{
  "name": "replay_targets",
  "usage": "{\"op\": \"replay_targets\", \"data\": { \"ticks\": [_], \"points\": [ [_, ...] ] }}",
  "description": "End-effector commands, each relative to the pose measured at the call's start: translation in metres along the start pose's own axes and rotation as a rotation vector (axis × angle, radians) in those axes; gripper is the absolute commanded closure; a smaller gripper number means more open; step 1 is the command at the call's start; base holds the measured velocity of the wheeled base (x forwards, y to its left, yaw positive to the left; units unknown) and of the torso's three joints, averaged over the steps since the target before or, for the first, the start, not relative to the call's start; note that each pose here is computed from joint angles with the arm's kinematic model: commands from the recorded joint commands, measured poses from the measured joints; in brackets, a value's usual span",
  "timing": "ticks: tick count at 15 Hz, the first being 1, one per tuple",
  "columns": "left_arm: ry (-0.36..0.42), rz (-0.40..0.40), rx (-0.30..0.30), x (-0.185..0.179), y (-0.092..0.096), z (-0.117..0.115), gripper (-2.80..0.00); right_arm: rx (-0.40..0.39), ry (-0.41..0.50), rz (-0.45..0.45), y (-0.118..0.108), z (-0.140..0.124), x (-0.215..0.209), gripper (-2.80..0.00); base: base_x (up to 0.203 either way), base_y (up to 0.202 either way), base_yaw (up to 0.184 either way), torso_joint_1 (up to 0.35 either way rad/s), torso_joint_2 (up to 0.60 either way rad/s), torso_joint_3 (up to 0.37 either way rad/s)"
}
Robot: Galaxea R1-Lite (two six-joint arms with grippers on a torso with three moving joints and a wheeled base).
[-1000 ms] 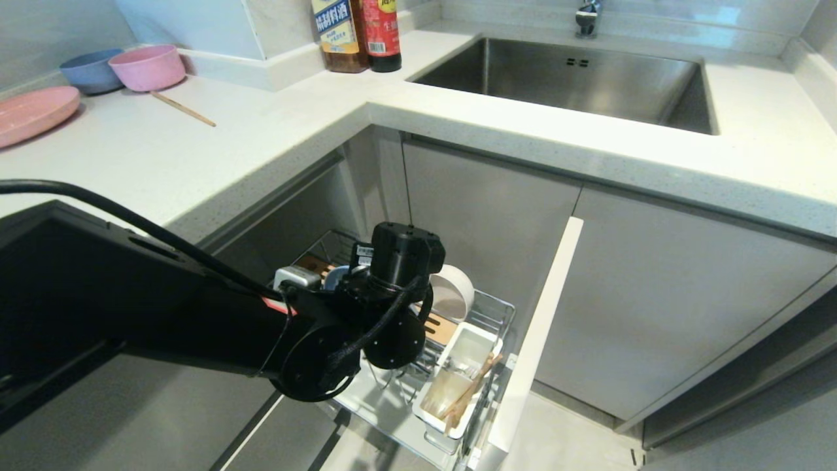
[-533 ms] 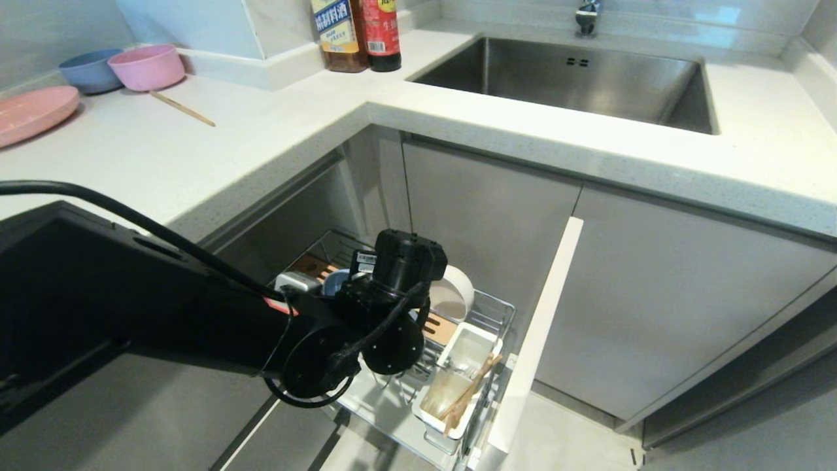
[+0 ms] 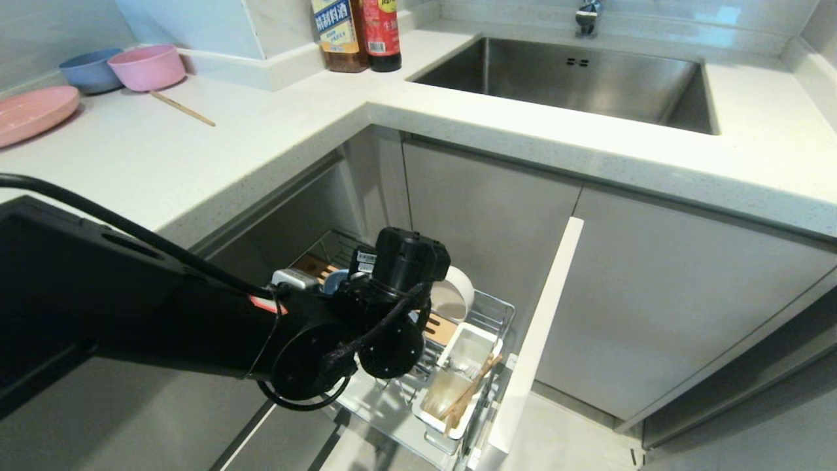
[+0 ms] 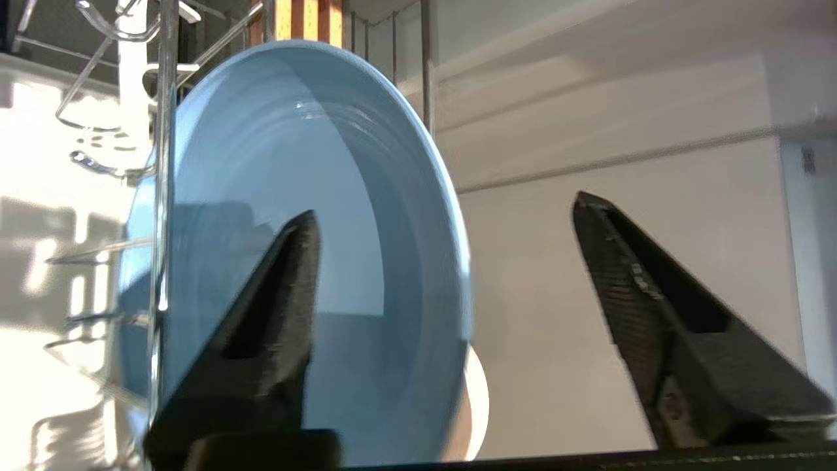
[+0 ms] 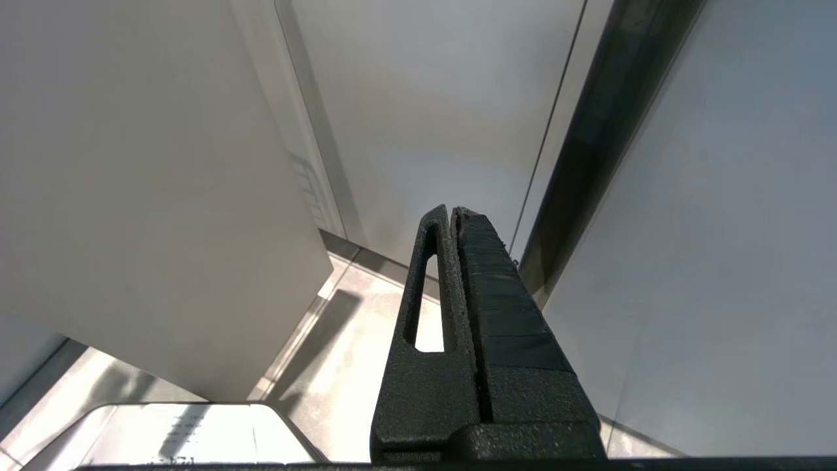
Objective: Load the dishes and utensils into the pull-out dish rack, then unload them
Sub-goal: Pick up the plate and place it in the cupboard
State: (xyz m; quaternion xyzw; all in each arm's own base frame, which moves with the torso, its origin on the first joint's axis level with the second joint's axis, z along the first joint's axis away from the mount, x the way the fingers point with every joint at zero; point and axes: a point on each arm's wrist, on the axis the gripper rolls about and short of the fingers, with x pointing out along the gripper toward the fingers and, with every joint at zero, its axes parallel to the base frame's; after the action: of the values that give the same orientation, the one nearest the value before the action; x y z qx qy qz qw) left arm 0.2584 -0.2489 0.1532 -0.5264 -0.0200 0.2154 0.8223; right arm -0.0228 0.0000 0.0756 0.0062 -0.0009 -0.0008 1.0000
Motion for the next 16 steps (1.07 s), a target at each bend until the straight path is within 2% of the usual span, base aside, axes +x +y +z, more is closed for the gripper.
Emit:
{"op": "replay_targets", "data": {
  "ticks": [1,6,7,9,13,15,16],
  "points": [
    [0.01,-0.019,-0.032,-0.011,-0.009,0.009,-2.8,0.0,0.002,0.0,0.0,0.0,0.0,0.0,0.0,0.0,0.0,0.0,0.0,0.0],
    [0.058,-0.056,-0.052,-0.04,-0.026,0.031,-2.8,0.0,0.0,0.0,0.0,0.0,0.0,0.0,0.0,0.0,0.0,0.0,0.0,0.0],
    [0.065,-0.062,-0.056,-0.045,-0.029,0.036,0.0,0.0,0.0,0.0,0.0,0.0,0.0,0.0,0.0,0.0,0.0,0.0,0.0,0.0],
    [0.08,-0.07,-0.041,-0.054,-0.034,0.043,0.0,0.0,0.002,0.0,0.0,0.0,0.0,0.0,0.0,0.0,0.0,0.0,0.0,0.0],
    [0.065,-0.083,0.073,-0.07,-0.054,0.059,0.0,0.0,0.002,0.0,0.0,0.0,0.0,0.0,0.0,0.0,0.0,0.0,0.0,0.0],
    [0.057,-0.114,0.079,-0.076,-0.074,0.076,0.0,0.0,0.002,0.0,0.0,0.0,0.0,0.0,0.0,0.0,0.0,0.0,0.0,0.0],
    [0.055,-0.13,0.058,-0.079,-0.086,0.085,0.0,0.0,0.002,0.0,0.0,0.0,0.0,0.0,0.0,0.0,0.0,0.0,0.0,0.0]
  ]
}}
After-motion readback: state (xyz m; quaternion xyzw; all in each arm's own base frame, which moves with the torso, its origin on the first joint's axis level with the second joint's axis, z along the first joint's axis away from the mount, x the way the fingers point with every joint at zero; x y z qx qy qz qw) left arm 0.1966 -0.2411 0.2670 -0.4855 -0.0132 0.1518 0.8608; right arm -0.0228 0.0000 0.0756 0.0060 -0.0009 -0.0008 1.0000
